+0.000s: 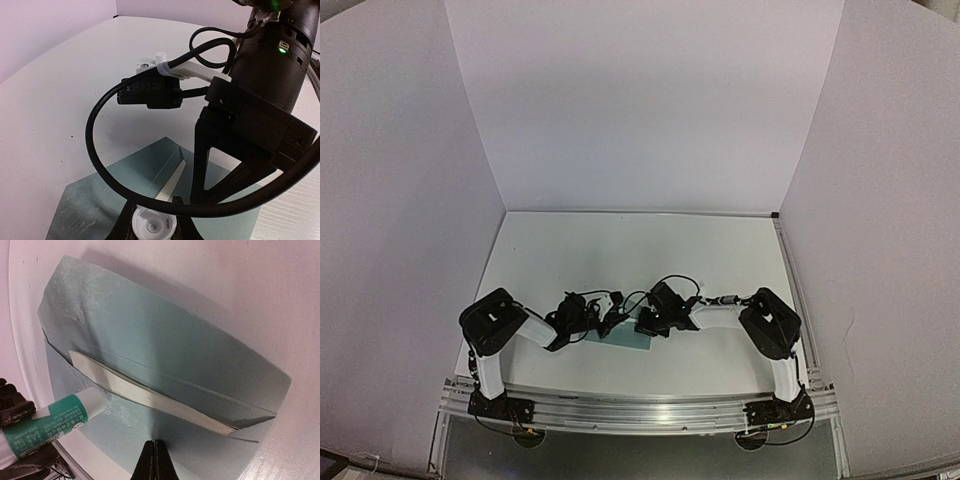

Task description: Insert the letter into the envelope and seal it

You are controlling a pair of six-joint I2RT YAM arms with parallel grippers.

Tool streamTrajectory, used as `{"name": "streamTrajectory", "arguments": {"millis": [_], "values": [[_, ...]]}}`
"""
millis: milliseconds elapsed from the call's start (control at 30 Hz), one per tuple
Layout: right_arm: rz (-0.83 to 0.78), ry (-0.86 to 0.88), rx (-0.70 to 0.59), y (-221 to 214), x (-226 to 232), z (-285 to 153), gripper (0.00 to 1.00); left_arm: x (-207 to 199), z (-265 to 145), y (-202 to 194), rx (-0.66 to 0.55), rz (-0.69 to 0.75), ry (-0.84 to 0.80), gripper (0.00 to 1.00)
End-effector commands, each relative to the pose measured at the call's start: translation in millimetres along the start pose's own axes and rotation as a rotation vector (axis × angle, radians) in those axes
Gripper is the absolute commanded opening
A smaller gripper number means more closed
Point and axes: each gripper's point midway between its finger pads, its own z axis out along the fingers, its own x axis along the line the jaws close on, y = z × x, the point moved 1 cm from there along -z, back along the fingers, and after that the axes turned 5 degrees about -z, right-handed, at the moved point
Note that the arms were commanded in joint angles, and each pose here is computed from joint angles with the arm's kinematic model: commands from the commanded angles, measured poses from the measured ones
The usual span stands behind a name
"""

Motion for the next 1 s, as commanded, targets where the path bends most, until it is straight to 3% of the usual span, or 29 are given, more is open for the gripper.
{"name": "streamTrajectory", "arguments": {"millis": [0,500,967], "values": [[0.007,-0.060,0.037,-8.7,-14.8,4.0,0.00,1.7,2.2,0.0,-0.001,-0.021,0.002,0.00],[0.010,-0.068,0.036,-9.1,-18.5,4.3,0.00,2.2,-15.1,-54.0,0.160,0.024,0.051,0.00],[0.016,-0.082,0.030,-10.3,-23.1,2.5,0.00,16.1,-37.3,-71.9,0.223,0.040,0.150,0.00]]}}
